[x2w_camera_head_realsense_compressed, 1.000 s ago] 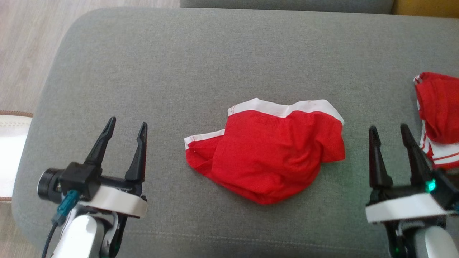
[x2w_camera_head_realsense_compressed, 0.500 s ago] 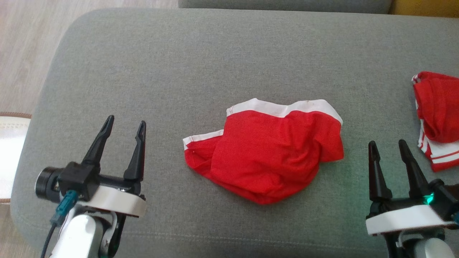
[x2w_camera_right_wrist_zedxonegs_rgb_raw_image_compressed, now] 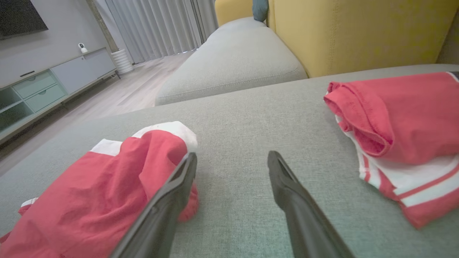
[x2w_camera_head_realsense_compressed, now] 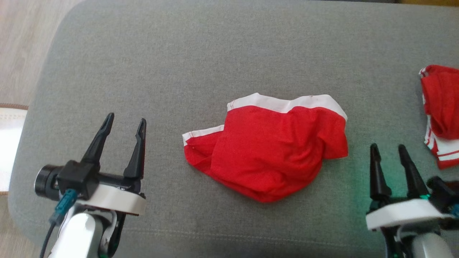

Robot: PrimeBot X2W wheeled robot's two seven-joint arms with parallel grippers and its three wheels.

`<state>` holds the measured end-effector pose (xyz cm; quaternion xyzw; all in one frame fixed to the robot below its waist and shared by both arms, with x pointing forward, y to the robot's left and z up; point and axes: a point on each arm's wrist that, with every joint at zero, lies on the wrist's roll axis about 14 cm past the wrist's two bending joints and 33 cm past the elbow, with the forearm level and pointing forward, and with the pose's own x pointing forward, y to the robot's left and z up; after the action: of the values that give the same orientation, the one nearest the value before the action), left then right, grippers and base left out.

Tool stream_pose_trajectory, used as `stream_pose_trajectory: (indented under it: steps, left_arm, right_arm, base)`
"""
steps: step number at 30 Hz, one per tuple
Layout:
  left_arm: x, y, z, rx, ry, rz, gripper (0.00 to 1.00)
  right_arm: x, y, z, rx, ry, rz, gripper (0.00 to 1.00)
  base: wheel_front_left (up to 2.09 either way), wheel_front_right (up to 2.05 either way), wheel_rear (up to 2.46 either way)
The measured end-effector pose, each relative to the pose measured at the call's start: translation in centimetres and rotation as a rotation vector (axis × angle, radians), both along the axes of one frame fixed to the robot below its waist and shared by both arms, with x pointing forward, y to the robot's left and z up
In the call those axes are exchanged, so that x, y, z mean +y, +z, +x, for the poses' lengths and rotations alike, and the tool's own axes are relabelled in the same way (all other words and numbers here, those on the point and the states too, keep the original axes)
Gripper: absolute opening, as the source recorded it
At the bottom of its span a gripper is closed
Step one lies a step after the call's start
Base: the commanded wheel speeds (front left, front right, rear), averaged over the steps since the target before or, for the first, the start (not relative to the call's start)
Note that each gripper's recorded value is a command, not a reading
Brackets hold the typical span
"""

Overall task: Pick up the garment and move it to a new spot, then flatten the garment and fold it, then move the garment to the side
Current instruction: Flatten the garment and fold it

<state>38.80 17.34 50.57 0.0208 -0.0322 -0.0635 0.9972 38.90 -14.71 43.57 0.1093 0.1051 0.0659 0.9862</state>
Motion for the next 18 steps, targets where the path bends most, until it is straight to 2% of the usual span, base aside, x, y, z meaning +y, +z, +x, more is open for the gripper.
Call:
stream_pose_trajectory:
  steps: [6, 15, 16, 17, 18]
  left_arm:
    - [0.1, -0.9, 0.3, 0.026, 0.002, -0.001, 1.0]
    - [0.1, -1.1, 1.0, 0.029, 0.002, -0.009, 1.0]
    - [0.2, -1.2, 1.0, 0.031, 0.004, -0.011, 1.0]
    - [0.2, -1.2, 1.0, 0.032, 0.006, -0.012, 1.0]
    - [0.2, -1.2, 1.0, 0.033, 0.005, -0.014, 1.0]
  right_arm:
    - [2.8, -1.9, 1.5, 0.066, 0.072, 0.029, 1.0]
    - [6.5, -5.9, 0.7, 0.214, 0.173, 0.07, 1.0]
    - [6.9, -6.1, 0.7, 0.222, 0.183, 0.078, 0.95]
    - [7.2, -6.2, 0.7, 0.225, 0.191, 0.084, 0.47]
    - [7.4, -6.1, 0.8, 0.219, 0.197, 0.085, 0.05]
  base:
    - [0.0, 0.0, 0.0]
    - [0.0, 0.0, 0.0]
    - [0.0, 0.0, 0.0]
    - [0.0, 0.0, 0.0]
    - [0.0, 0.0, 0.0]
